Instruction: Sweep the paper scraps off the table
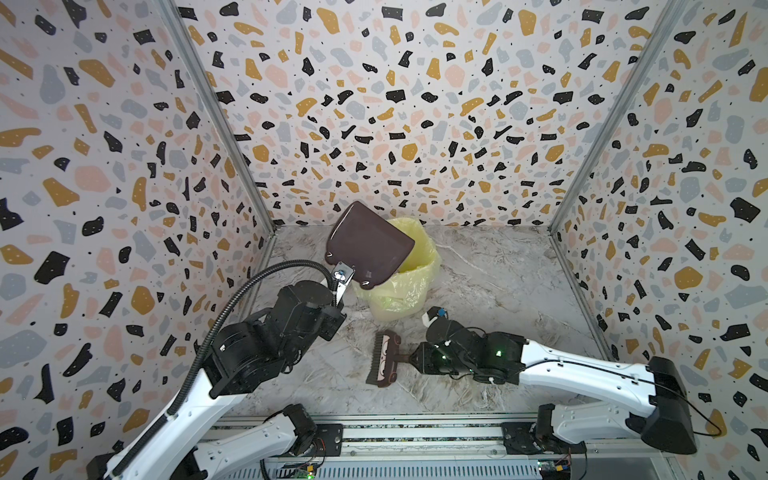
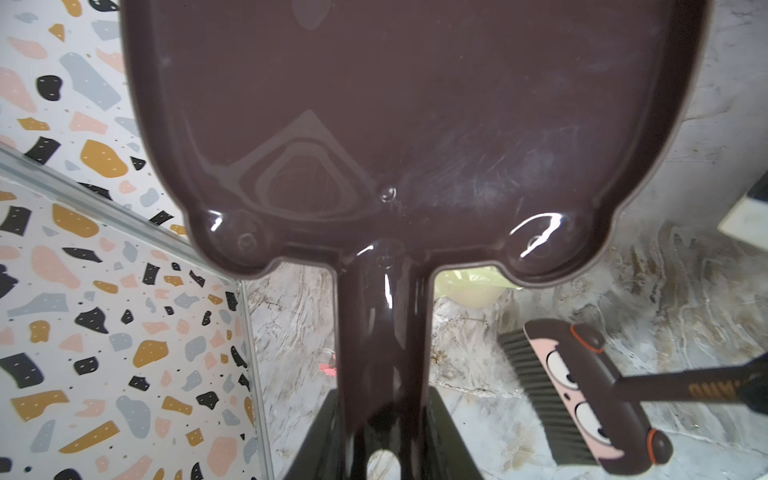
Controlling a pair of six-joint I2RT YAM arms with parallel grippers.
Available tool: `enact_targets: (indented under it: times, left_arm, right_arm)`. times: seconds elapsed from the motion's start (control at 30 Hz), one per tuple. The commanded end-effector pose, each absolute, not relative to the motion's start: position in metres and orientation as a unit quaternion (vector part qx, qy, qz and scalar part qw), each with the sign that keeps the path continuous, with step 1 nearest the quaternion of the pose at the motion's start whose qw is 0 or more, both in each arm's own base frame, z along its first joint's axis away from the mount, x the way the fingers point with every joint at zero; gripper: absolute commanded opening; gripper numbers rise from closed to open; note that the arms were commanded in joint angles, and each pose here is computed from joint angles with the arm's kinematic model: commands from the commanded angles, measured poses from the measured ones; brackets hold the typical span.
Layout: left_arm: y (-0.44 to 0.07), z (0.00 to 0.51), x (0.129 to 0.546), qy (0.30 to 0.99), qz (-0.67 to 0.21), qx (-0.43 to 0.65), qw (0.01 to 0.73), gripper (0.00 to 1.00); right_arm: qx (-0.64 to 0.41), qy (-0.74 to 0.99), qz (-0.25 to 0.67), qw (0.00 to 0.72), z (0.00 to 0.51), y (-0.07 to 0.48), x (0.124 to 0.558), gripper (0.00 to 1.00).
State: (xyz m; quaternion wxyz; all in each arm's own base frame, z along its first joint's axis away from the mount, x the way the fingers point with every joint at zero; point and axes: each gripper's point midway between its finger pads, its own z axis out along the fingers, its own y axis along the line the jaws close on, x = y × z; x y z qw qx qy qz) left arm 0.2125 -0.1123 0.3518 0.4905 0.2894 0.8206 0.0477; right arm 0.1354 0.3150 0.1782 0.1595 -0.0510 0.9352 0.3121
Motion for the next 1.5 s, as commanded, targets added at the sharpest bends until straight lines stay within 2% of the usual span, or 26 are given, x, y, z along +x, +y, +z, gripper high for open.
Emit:
enact_targets:
  times: [0.0, 0.17, 0.37, 0.57, 0.77, 1.1, 1.2, 1.37, 1.47]
  left_arm:
    - [-0.125, 0.362, 0.208, 0.809, 0.012, 0.308, 0.501, 0.00]
    - [-0.139, 0.363, 0.201, 0.803, -0.026, 0.332, 0.494, 0.00]
    - [-0.153, 0.356, 0.192, 0.805, -0.063, 0.353, 0.473, 0.00]
    - [-0.160, 0.350, 0.179, 0.805, -0.083, 0.375, 0.453, 0.00]
    - [-0.165, 0.336, 0.164, 0.810, -0.089, 0.403, 0.418, 0.00]
    - [-0.185, 0.324, 0.150, 0.805, -0.114, 0.436, 0.387, 0.00]
    - [-0.194, 0.319, 0.146, 0.802, -0.113, 0.449, 0.378, 0.00]
    - [-0.206, 0.314, 0.141, 0.802, -0.115, 0.458, 0.364, 0.00]
    - [-0.212, 0.311, 0.138, 0.805, -0.116, 0.458, 0.359, 0.00]
  right_arm:
    - [-0.049, 0.962, 0.225, 0.144, 0.161, 0.255, 0.129, 0.00]
    - [-0.017, 0.963, 0.207, 0.170, 0.181, 0.218, 0.138, 0.00]
    - [-0.062, 0.938, 0.286, 0.185, 0.229, 0.255, 0.142, 0.00]
    - [-0.114, 0.937, 0.291, 0.159, 0.217, 0.276, 0.137, 0.00]
    - [-0.092, 0.956, 0.240, 0.142, 0.192, 0.242, 0.141, 0.00]
    - [-0.052, 0.970, 0.178, 0.157, 0.197, 0.179, 0.142, 0.00]
    - [-0.047, 0.967, 0.184, 0.172, 0.210, 0.174, 0.142, 0.00]
    - [-0.029, 0.943, 0.254, 0.213, 0.256, 0.176, 0.140, 0.00]
    - [-0.003, 0.939, 0.249, 0.235, 0.275, 0.156, 0.136, 0.00]
